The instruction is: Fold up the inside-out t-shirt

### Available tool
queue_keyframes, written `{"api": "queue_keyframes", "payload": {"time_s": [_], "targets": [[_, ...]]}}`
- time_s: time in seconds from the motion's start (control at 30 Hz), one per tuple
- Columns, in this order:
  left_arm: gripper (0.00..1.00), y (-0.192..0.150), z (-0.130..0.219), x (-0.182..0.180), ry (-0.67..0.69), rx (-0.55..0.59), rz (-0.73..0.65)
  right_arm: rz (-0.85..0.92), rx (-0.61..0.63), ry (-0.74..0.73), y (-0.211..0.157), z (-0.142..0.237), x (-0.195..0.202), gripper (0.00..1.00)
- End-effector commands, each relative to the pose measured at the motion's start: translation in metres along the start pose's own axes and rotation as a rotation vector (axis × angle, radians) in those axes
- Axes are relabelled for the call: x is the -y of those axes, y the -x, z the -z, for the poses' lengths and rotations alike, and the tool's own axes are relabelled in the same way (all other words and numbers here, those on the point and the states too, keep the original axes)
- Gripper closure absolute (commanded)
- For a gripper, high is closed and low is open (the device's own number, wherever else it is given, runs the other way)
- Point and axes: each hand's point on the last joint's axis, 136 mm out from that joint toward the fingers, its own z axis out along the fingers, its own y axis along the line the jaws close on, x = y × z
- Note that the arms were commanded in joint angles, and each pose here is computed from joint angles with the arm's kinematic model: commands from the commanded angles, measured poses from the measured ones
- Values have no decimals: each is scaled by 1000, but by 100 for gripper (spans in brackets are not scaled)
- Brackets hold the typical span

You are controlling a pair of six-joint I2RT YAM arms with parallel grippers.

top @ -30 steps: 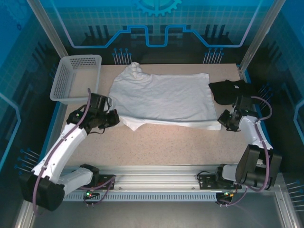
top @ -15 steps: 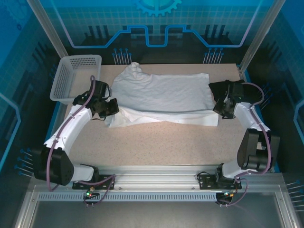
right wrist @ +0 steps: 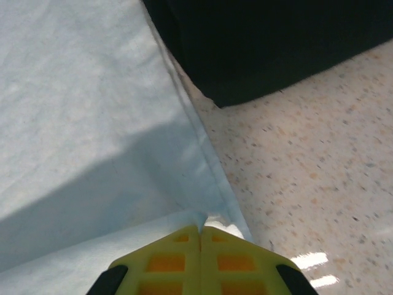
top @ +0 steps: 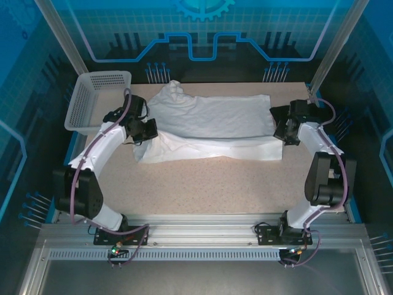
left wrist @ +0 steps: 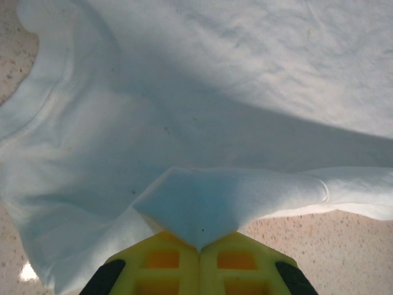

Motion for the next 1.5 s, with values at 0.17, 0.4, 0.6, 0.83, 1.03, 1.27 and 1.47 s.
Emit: {"api": "queue_keyframes", "payload": {"time_s": [0.17,0.4,0.6,0.83,1.03,1.27,1.47], "targets": [[98,62,-43,-20,128,53,-32,102,17,-25,32,-29,-39,100],[65,111,-93,-21,150,49,-10,172,-18,-103,46,-50,-42,72],[50,77,-52,0,33,165,48,187,-3,-56,9,-13,-38,64],[41,-18,-62,-10,-81,117,109,166,-162,63,-56,-31,-36,62],[42,-33,-94,-27,-36,38,100,180,-285,-17,-69,-53,-10,63],[43,-54,-105,-48,25,-25,104,213,-374,-126,-91,-51,17,65],[44,-92,-101,-67,51,-89,139,199,-399,-194,-110,-41,41,67]]}}
